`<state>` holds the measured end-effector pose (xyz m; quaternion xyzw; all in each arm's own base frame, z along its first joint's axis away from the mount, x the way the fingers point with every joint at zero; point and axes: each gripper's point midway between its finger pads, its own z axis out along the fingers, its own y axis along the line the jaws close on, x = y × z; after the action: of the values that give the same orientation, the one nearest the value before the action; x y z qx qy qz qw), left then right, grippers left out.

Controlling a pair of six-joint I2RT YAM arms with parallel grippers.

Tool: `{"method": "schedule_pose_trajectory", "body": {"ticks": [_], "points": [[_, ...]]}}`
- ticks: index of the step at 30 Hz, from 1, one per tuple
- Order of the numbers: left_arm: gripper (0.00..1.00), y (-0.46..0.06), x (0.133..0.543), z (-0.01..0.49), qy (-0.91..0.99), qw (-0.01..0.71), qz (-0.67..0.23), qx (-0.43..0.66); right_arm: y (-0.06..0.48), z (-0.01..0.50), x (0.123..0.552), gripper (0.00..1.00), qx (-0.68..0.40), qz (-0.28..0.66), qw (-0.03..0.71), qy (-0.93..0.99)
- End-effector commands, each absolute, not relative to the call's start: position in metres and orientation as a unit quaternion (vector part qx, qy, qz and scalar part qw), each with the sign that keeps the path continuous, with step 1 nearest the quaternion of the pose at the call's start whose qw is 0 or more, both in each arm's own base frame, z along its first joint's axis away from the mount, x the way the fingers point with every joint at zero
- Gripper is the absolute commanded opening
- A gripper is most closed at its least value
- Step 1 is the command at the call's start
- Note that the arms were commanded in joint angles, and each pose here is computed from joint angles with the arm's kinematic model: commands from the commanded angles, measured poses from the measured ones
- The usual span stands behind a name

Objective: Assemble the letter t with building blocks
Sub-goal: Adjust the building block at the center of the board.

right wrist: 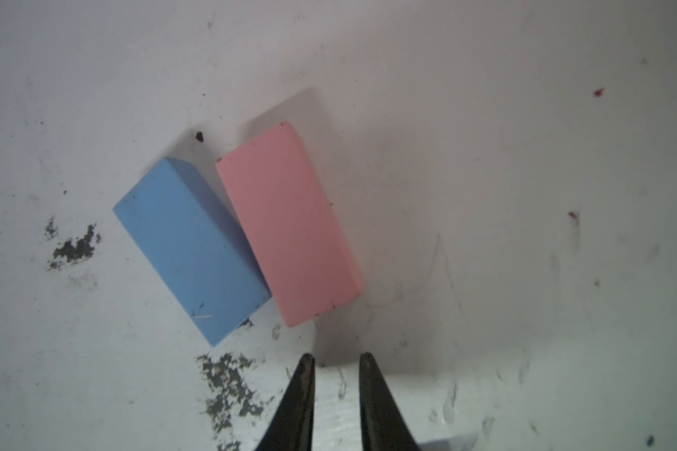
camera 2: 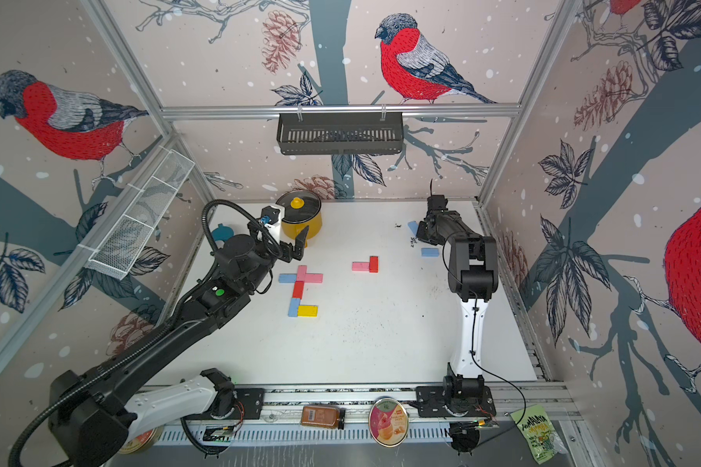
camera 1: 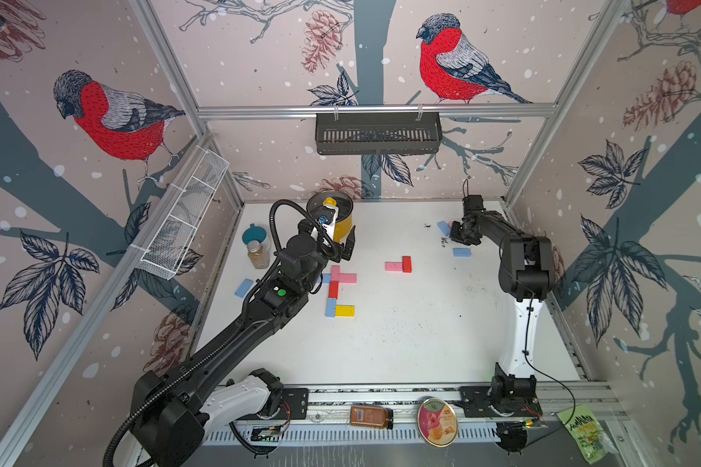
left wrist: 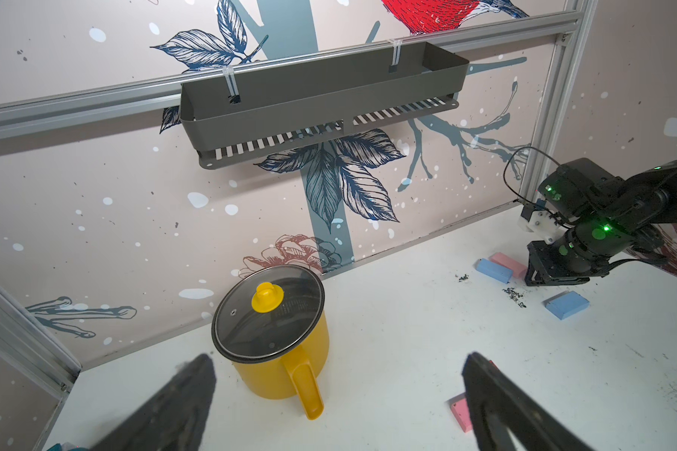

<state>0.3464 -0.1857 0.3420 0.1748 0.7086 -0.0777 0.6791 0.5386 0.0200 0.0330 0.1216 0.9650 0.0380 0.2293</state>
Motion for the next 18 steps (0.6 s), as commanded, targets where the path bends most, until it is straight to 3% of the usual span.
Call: {"method": "schedule_pose_trajectory", "body": {"ticks": [1,18], "points": [[0.98,-0.184,0.347,0.348,0.702,0.688,-0.075,0.171,0.021,0.045,0.532,0.23,0.105,0.015,0.233,0.967],[0.98,-0.186,0.346,0.349,0.701,0.687,-0.082,0.173,0.023,0.035,0.521,0.23,0.092,0.004,0.220,0.971]]}}
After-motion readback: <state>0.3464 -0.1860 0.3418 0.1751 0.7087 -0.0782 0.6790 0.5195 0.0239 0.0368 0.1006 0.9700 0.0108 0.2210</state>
